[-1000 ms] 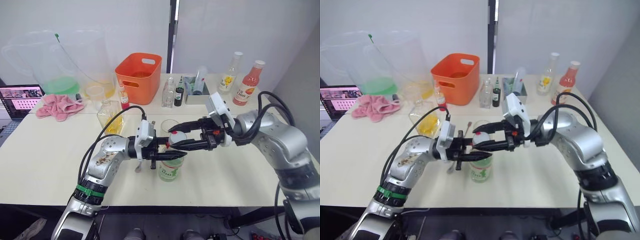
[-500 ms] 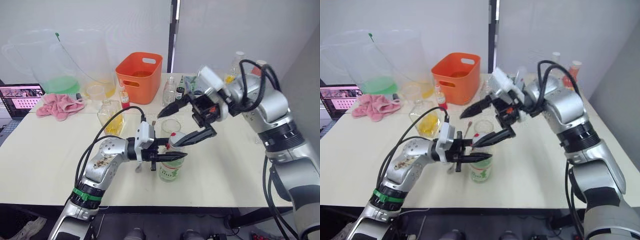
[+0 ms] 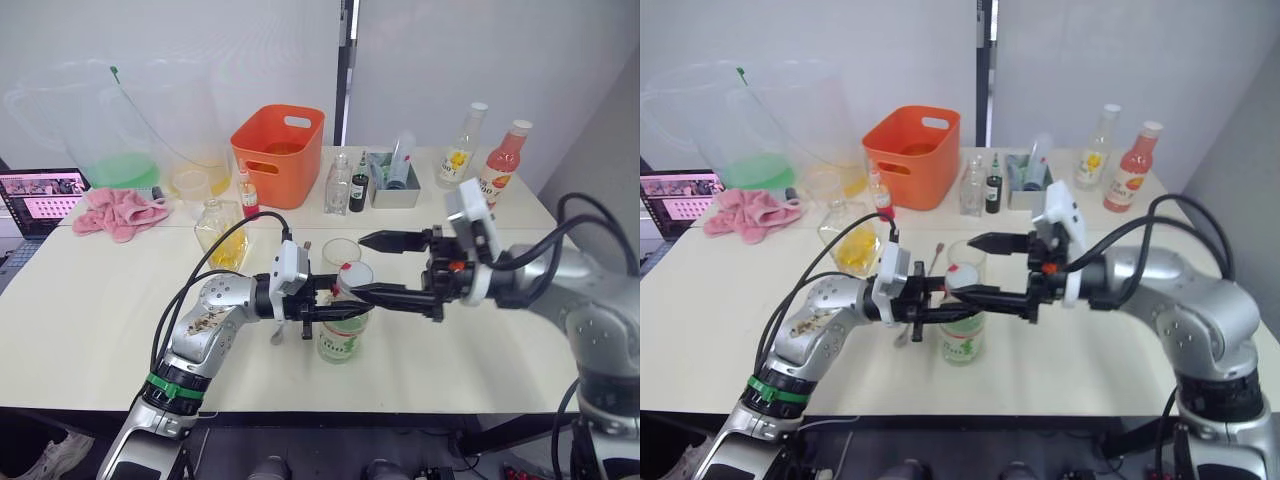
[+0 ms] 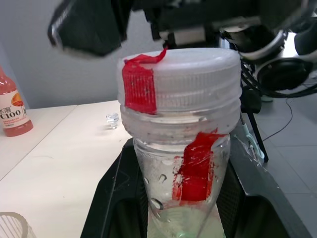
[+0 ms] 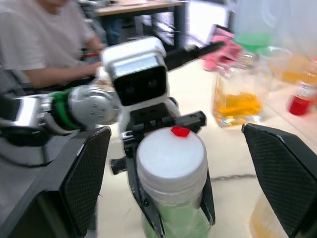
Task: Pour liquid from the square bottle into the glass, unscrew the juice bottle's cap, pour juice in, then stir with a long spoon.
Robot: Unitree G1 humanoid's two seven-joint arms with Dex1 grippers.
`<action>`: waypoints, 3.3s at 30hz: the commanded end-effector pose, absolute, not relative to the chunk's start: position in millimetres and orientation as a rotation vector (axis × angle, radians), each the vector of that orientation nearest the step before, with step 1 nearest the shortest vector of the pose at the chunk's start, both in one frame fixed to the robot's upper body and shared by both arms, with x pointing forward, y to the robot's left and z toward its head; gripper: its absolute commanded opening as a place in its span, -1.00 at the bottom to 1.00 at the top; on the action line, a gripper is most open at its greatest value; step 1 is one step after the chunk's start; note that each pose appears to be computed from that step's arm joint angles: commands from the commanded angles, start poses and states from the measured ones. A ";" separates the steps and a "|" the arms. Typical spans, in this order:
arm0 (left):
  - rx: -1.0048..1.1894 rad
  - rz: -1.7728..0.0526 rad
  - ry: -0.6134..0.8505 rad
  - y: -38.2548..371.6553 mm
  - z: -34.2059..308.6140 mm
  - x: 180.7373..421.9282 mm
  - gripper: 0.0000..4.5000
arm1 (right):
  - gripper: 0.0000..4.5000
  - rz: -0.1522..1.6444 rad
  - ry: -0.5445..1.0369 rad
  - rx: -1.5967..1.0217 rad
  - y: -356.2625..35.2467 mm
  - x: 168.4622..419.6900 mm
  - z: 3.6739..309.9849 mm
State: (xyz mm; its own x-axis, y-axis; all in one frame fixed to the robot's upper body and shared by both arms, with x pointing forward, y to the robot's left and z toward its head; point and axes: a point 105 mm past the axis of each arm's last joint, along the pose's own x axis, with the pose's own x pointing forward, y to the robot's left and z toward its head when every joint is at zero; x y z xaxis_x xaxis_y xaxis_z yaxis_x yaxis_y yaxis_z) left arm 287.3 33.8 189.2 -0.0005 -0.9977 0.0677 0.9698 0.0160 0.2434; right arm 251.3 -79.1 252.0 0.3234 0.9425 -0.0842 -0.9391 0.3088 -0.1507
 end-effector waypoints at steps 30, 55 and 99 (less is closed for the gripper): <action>0.184 -1.513 -0.171 38.8 172.5 291.1 -0.47 | -0.26 1.597 -0.031 -0.366 -56.3 256.5 243.2; 0.185 -1.470 -0.173 35.9 177.9 283.2 -0.47 | -0.28 2.026 -0.062 -0.616 -51.4 291.1 272.1; 0.035 -1.406 -0.233 45.6 196.5 288.2 -0.47 | -0.29 0.167 0.145 -0.205 -288.3 423.7 158.7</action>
State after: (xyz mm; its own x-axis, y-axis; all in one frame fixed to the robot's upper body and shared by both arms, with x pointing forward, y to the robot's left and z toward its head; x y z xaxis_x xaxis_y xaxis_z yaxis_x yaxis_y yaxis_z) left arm 289.4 43.6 195.7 0.1383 -0.9797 0.1451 0.9743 0.1610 0.1578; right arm 422.9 -286.1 151.1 0.9665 0.1635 -0.1980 -0.1987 0.9645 -0.1739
